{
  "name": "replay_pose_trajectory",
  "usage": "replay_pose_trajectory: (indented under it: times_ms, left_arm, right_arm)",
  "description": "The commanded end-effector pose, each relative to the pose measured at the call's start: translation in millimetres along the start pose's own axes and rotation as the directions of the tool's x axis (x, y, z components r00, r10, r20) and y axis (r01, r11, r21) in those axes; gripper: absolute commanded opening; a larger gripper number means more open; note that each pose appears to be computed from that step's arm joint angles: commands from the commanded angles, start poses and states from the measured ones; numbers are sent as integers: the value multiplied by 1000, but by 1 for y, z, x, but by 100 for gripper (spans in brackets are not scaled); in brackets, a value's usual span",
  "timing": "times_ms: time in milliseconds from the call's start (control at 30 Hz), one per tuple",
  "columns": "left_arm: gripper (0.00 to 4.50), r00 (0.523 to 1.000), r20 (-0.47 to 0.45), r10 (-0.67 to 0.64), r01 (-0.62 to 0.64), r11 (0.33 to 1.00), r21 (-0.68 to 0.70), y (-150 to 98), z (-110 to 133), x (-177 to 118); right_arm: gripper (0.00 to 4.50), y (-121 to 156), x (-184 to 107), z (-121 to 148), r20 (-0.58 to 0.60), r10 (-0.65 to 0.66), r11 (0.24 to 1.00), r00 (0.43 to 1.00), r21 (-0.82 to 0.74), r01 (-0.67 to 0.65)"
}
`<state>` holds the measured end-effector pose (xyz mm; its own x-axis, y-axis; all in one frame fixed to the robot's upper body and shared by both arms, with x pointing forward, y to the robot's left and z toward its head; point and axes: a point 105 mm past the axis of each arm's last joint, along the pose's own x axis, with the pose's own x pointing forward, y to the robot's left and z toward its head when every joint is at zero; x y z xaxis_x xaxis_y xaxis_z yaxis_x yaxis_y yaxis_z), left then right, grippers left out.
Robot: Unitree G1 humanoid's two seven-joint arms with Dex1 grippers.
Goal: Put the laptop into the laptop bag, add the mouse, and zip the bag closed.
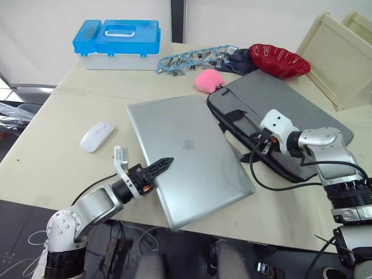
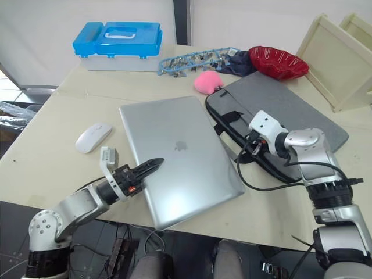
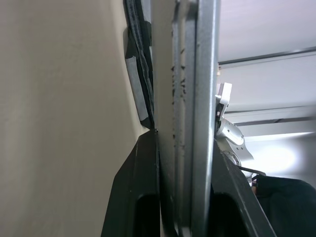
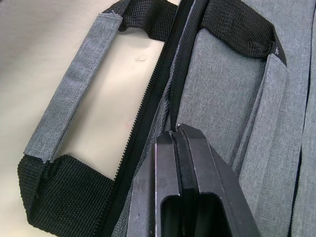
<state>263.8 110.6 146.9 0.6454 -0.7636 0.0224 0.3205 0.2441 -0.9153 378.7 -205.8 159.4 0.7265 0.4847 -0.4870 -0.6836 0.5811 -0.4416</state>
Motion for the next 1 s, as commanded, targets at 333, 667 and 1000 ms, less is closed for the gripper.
replay_pose_trajectory:
  times_ms: [333,667,1000]
  left_arm:
    - [43,986,-28,-167,167,986,27,-32,0,-1]
    - [43,985,-45,-166,167,985,32,-32,-1,0]
    - [43,979,-47,-196,197,980,14,-33,0,4]
  right_arm:
    - [273,-5,-6,7,22,-50,999,998,-12,51]
    - [289,-8,-1,0,-8,-74,994,997,85,74]
    - [3,-12,-12,7,67,-48,916,997,400,17]
